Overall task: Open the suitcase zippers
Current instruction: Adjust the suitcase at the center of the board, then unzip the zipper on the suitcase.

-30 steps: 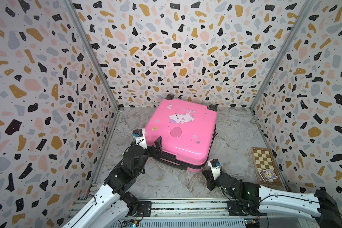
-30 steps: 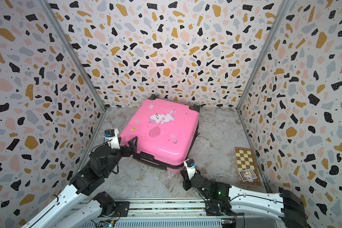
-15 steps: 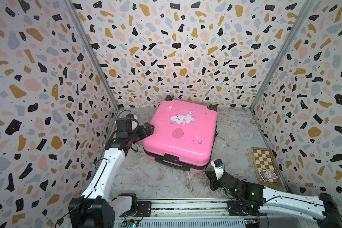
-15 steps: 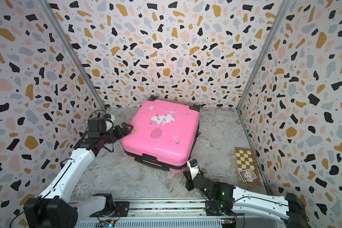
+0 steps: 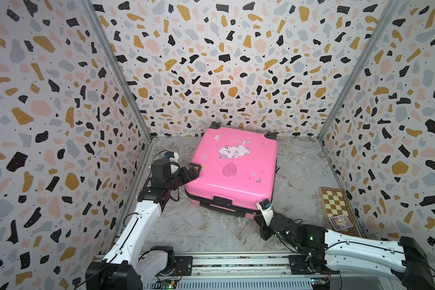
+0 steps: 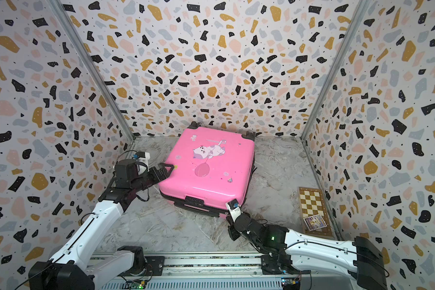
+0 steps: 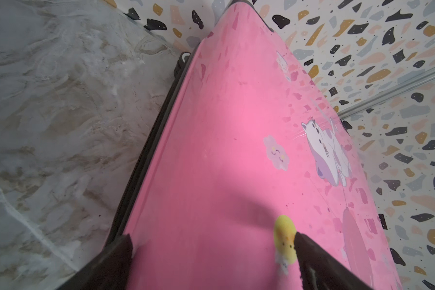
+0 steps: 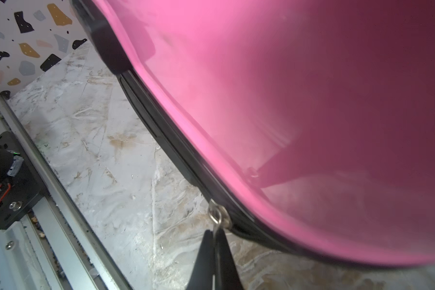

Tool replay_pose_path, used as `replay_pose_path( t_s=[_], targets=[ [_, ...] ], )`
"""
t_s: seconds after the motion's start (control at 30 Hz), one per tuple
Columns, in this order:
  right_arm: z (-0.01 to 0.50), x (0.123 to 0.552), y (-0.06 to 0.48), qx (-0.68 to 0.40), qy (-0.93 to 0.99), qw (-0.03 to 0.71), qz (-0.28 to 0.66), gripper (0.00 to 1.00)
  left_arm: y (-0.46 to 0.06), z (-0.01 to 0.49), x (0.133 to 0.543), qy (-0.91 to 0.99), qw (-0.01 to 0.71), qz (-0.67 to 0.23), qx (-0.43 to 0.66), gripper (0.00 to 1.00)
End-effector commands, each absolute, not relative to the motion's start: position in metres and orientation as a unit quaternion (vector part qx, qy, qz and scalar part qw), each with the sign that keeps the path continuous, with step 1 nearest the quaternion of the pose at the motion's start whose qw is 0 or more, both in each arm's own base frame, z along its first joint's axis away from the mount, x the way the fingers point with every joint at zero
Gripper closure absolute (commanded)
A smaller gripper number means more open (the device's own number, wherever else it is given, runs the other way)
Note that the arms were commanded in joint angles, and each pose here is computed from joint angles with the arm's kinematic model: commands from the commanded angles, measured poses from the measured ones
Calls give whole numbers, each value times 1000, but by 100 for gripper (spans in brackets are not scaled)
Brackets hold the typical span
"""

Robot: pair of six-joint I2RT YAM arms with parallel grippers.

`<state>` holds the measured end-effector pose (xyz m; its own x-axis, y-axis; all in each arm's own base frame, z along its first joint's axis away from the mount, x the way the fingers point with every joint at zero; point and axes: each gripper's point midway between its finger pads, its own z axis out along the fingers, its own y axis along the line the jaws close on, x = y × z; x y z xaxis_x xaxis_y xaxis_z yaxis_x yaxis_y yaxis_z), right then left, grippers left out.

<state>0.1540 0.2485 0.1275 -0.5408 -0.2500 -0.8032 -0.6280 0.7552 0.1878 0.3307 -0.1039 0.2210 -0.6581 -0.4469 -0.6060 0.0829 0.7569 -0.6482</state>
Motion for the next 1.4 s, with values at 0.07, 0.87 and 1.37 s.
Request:
replay_pose_path(
  t_s=[0.07,0.87,1.37],
  targets=[
    [146,181,253,-244,848,393,260,100,-156,207,287,850,308,-422,-68,1],
    [144,210,217,-205,844,419,265,100,-308,231,204,834,286,-455,125,1],
    [151,179,241,-254,812,431,300,100,-305,256,223,829,288,-449,169,1]
  ],
)
